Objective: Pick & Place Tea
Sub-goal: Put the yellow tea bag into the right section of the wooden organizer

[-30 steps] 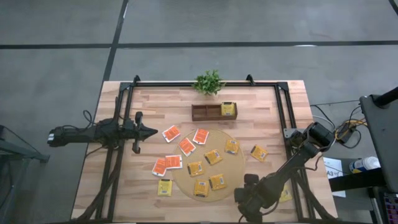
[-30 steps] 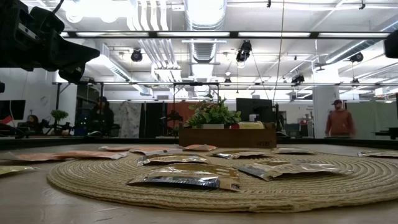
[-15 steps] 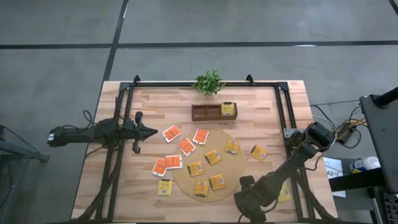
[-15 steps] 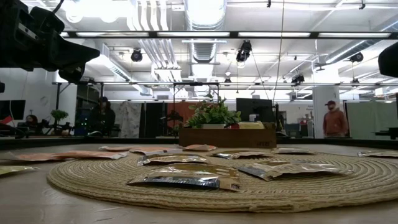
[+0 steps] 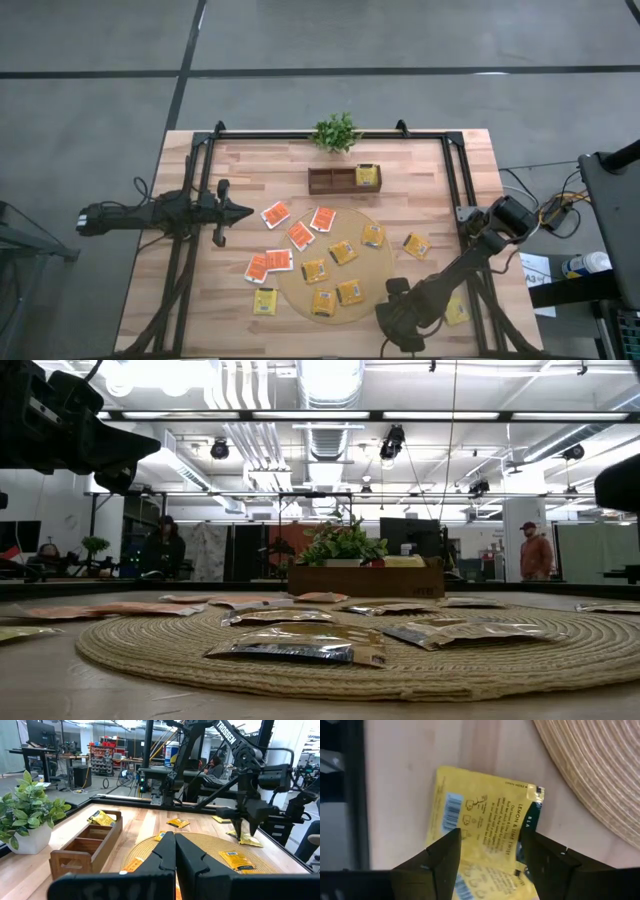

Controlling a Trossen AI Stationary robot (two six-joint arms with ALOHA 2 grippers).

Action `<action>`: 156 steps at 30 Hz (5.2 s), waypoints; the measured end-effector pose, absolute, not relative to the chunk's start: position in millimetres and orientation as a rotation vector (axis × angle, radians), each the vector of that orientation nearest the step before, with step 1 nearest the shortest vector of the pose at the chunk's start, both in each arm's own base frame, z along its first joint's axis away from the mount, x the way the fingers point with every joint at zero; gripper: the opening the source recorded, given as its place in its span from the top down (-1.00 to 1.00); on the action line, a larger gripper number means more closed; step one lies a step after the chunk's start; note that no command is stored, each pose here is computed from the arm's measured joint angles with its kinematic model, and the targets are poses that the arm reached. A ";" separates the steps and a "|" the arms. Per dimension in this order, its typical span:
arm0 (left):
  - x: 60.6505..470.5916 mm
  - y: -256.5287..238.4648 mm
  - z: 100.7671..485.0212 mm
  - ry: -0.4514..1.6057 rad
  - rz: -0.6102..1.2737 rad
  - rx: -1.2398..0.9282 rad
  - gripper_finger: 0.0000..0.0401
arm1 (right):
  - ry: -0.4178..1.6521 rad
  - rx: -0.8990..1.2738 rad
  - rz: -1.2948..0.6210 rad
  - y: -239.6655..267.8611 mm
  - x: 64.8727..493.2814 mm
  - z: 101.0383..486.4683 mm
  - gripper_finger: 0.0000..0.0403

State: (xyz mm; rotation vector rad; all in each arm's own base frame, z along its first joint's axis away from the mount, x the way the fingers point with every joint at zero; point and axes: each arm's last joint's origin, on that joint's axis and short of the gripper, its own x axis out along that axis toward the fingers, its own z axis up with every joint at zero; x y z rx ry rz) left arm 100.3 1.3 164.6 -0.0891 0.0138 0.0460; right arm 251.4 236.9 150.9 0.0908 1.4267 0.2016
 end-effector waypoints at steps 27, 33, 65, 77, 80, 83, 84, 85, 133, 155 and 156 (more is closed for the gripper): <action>100.3 1.2 164.8 0.013 0.046 -0.089 1.00 | 1.439 0.110 0.183 219.8 251.3 133.1 0.89; 100.3 1.2 164.8 0.012 0.046 -0.089 1.00 | 1.439 0.093 0.193 219.7 251.5 136.0 0.95; 100.3 1.2 164.8 0.013 0.046 -0.089 1.00 | 1.342 -0.327 -0.422 104.4 303.2 225.3 0.96; 100.3 1.2 164.6 0.013 0.045 -0.089 1.00 | 1.374 -0.563 -0.494 7.5 306.9 251.2 0.96; 100.3 1.3 164.7 0.013 0.046 -0.089 1.00 | 1.350 -0.555 -0.491 -15.5 304.6 257.0 0.96; 100.3 1.2 164.7 0.013 0.046 -0.089 1.00 | 1.307 -0.524 -0.483 -38.0 299.8 264.4 0.96; 100.3 1.2 164.7 0.013 0.045 -0.089 1.00 | 1.289 -0.519 -0.488 -44.7 297.9 267.5 0.96; 100.3 1.2 164.7 0.013 0.045 -0.089 1.00 | 1.282 -0.516 -0.488 -51.2 295.2 269.5 0.96; 100.3 1.2 164.8 0.013 0.045 -0.089 1.00 | 1.341 -0.709 -0.353 -109.5 296.5 200.3 0.96; 100.3 1.2 164.7 0.013 0.045 -0.089 1.00 | 1.345 -0.695 -0.317 -107.4 293.0 191.7 0.96; 100.3 1.2 164.8 0.012 0.045 -0.089 1.00 | 1.343 -0.687 -0.315 -107.2 292.8 191.1 0.95</action>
